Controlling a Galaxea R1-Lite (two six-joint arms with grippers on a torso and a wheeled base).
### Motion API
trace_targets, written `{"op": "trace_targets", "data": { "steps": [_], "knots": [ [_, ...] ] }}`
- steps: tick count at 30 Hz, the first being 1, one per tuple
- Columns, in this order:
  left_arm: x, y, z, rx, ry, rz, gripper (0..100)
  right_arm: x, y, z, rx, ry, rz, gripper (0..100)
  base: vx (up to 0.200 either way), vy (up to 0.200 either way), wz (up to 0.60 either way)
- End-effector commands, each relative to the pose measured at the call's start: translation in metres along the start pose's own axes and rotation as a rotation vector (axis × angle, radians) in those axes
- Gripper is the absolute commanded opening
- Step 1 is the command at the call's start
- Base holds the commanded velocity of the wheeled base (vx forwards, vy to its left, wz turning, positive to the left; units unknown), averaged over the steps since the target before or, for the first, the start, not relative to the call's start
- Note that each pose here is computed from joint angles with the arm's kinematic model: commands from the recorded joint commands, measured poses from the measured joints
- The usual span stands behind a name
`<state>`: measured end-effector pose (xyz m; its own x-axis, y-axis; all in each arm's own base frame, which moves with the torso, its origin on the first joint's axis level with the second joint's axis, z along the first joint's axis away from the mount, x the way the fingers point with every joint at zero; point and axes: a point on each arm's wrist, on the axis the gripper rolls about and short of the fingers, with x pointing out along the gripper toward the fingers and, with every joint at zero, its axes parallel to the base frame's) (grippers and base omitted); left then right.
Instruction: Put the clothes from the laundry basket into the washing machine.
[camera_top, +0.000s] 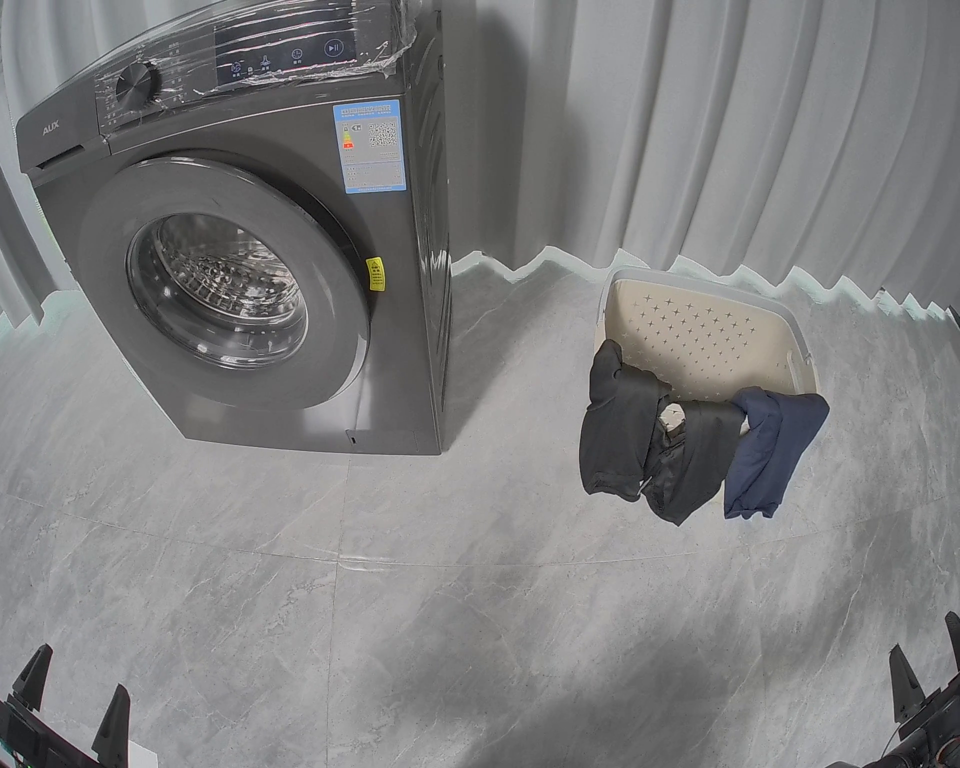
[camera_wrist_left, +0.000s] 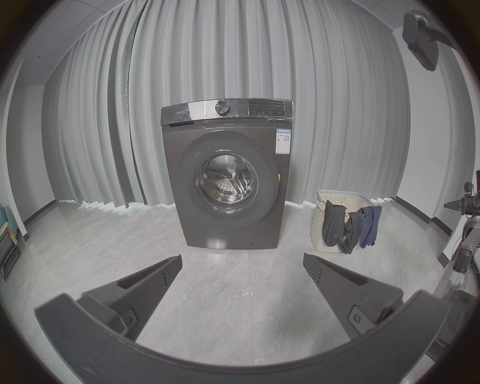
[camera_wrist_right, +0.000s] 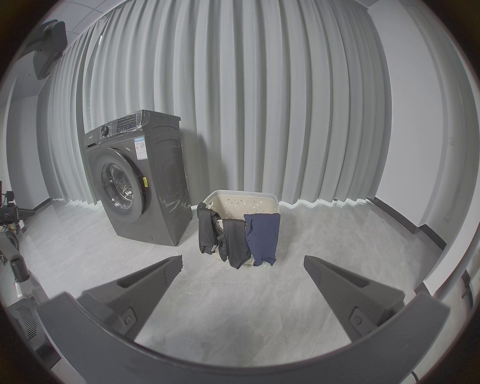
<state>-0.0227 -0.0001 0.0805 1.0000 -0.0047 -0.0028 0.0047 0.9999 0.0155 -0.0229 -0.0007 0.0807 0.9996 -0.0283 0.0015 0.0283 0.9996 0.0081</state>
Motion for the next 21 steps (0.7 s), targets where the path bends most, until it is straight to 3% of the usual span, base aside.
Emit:
{"op": "trace_targets", "data": {
  "steps": [1, 4, 10, 21],
  "knots": [
    [0.0004, -0.0001, -0.0051, 0.0, 0.005, 0.0, 100, 0.0008, 0.0, -0.0051, -0.001, 0.011, 0.001, 100, 0.0, 0.0, 0.0],
    [0.0004, -0.0001, -0.0051, 0.0, 0.005, 0.0, 100, 0.0009, 0.0, -0.005, -0.002, 0.012, 0.001, 100, 0.0, 0.0, 0.0],
    [0.0004, -0.0001, -0.0052, 0.0, 0.006, 0.0, 100, 0.0009, 0.0, -0.005, -0.002, 0.012, 0.001, 100, 0.0, 0.0, -0.6],
    [0.0004, -0.0001, -0.0051, -0.002, 0.005, 0.0, 100, 0.0008, 0.0, -0.0051, -0.002, 0.011, 0.001, 100, 0.0, 0.0, 0.0]
  ]
}}
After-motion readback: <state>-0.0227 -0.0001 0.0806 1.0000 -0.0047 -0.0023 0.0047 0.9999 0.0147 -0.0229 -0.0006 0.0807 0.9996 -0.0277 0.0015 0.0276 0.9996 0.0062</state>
